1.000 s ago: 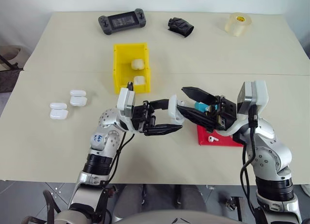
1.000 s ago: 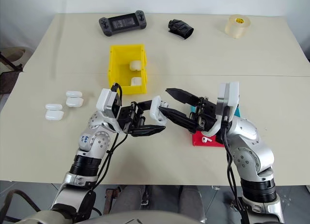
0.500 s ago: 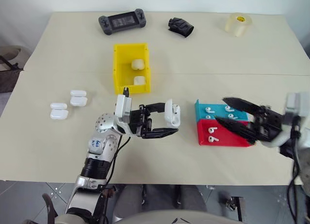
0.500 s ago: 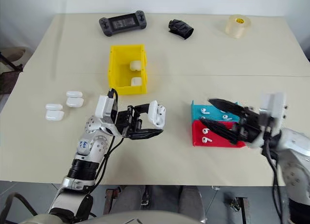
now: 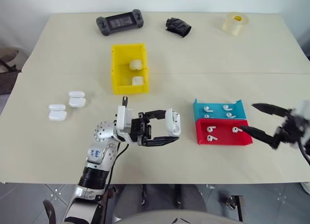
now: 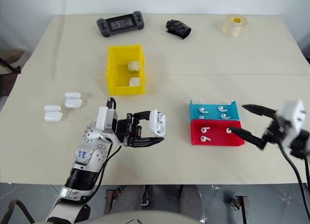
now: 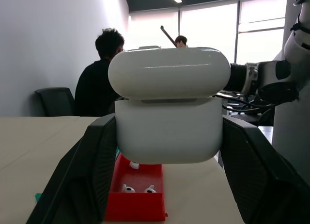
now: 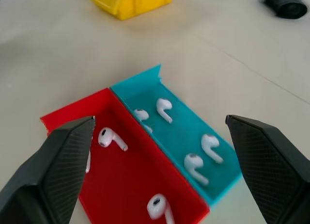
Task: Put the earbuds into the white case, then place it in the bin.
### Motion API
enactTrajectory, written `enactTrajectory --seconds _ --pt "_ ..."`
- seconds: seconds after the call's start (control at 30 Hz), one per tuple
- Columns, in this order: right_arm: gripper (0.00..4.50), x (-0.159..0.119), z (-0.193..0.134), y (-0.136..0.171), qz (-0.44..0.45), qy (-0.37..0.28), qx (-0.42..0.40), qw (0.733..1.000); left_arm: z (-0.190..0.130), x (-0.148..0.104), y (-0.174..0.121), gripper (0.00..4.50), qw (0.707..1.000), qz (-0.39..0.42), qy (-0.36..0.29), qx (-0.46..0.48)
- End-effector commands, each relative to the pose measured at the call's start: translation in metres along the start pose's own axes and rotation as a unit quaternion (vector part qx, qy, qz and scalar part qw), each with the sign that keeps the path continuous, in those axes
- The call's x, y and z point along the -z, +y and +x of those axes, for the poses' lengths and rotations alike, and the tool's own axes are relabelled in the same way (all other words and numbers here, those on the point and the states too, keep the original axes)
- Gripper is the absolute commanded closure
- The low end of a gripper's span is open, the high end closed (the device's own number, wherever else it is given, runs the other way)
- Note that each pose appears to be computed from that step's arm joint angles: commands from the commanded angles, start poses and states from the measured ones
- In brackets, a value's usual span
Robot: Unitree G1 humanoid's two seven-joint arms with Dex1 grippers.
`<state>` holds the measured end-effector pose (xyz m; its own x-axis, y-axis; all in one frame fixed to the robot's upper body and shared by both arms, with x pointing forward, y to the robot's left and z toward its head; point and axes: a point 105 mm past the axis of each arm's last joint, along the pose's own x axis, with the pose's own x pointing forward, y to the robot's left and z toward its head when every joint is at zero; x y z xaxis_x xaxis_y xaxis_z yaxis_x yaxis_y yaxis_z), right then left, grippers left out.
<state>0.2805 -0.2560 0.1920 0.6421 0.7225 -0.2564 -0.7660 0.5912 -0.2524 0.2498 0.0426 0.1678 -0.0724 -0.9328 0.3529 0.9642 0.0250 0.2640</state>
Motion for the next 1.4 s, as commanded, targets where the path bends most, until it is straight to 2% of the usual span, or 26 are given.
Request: enactTrajectory --seconds 0.03,0.13,0.37,0.77,0.9,1.03,1.4 --pt "0.01 0.001 0.016 -0.016 -0.010 0.091 -0.007 0.996 0.006 -0.008 -0.002 1.72 1.000 0.028 -0.007 0.000" --pt "0.01 0.009 0.029 -0.030 -0.023 0.171 -0.014 0.985 0.007 -0.008 -0.003 1.72 1.000 0.030 -0.007 -0.002" --pt "0.01 0.017 0.048 -0.056 -0.101 0.264 -0.045 0.958 0.010 -0.009 -0.002 1.72 0.999 0.039 -0.010 -0.011" --pt "0.01 0.022 0.062 -0.066 -0.139 0.300 -0.094 0.939 0.013 -0.010 -0.003 1.72 0.999 0.040 -0.014 -0.016" --pt "0.88 0.026 0.061 -0.066 -0.144 0.308 -0.105 0.935 0.015 -0.011 -0.002 1.72 0.999 0.042 -0.016 -0.016" --pt "2.24 0.029 0.061 -0.065 -0.144 0.312 -0.111 0.933 0.015 -0.012 -0.001 1.72 0.999 0.042 -0.017 -0.017" --pt "2.24 0.032 0.066 -0.064 -0.150 0.310 -0.120 0.931 0.014 -0.013 0.001 1.72 0.999 0.046 -0.017 -0.020"
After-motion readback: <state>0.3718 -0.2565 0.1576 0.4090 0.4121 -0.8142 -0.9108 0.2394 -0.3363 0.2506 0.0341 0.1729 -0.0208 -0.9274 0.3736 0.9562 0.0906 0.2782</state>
